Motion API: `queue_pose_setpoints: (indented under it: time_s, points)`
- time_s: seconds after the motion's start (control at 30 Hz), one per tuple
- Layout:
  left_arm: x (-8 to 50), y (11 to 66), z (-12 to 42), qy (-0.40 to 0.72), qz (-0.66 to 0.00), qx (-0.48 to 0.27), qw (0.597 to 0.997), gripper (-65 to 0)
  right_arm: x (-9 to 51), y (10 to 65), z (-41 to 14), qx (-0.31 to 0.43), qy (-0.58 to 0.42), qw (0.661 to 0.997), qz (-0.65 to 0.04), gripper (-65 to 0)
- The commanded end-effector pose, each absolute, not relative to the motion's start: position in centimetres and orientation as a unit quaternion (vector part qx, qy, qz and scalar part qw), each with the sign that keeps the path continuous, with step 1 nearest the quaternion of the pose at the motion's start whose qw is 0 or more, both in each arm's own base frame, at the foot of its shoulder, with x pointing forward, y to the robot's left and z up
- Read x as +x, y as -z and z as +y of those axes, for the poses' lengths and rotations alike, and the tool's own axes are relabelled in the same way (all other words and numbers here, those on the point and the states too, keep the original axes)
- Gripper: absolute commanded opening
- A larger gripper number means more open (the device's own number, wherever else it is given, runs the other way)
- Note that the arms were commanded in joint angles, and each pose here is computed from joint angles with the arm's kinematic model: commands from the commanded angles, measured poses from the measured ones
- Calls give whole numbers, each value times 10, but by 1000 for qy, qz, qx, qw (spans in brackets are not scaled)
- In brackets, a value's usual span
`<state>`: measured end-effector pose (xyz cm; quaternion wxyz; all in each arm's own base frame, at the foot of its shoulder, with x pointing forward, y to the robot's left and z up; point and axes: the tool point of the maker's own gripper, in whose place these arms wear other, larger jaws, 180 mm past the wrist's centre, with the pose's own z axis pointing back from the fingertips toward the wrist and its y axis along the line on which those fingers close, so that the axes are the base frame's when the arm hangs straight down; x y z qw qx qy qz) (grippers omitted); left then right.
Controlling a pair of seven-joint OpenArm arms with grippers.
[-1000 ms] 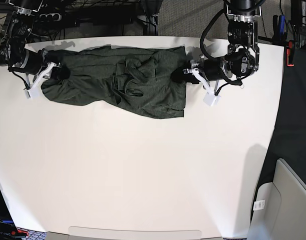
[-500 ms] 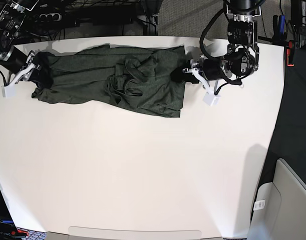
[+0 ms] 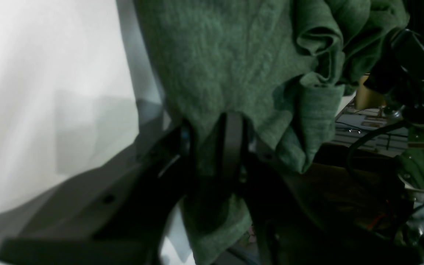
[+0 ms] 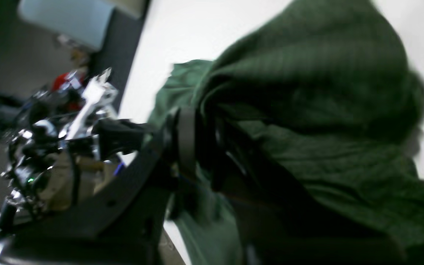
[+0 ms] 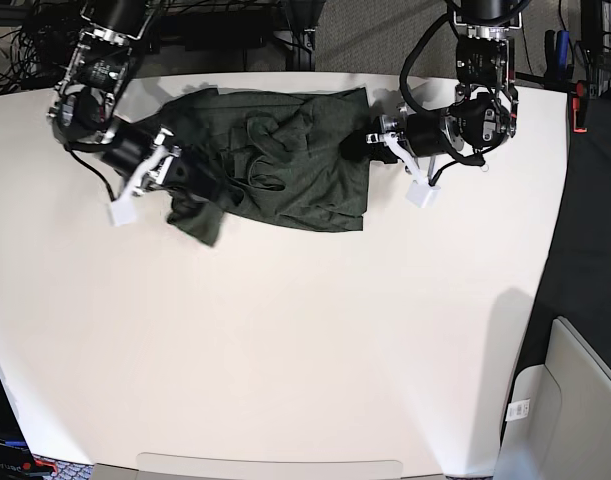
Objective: Fold the T-shirt properly
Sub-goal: 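Fold the strip's end with the right gripper toward the left gripper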
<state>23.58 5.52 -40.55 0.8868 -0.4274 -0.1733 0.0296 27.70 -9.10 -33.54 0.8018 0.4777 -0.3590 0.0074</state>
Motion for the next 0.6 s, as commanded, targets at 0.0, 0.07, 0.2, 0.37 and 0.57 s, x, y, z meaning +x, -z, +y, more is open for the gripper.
queue_pose_setpoints:
  time_s: [0.0,0.07,0.2,0.37,0.57]
  points:
    - [241,399,56,-26,-182,-432,883,-603,288,319,-82,489,-22,784,-382,-643]
    - [241,399,57,-26,-182,-431,883,-603,292,316,-61,502,-34,778,-377,-643]
    - [241,399,57,-27,-182,-431,883,-603,296,305,-21,530,-63,762,-368,-643]
    - [241,400,57,-29,-181,-430,884,-603,299,290,23,553,-100,745,-359,-642]
    - [241,400,57,-29,-181,-430,884,-603,295,289,51,543,-161,752,-337,-642]
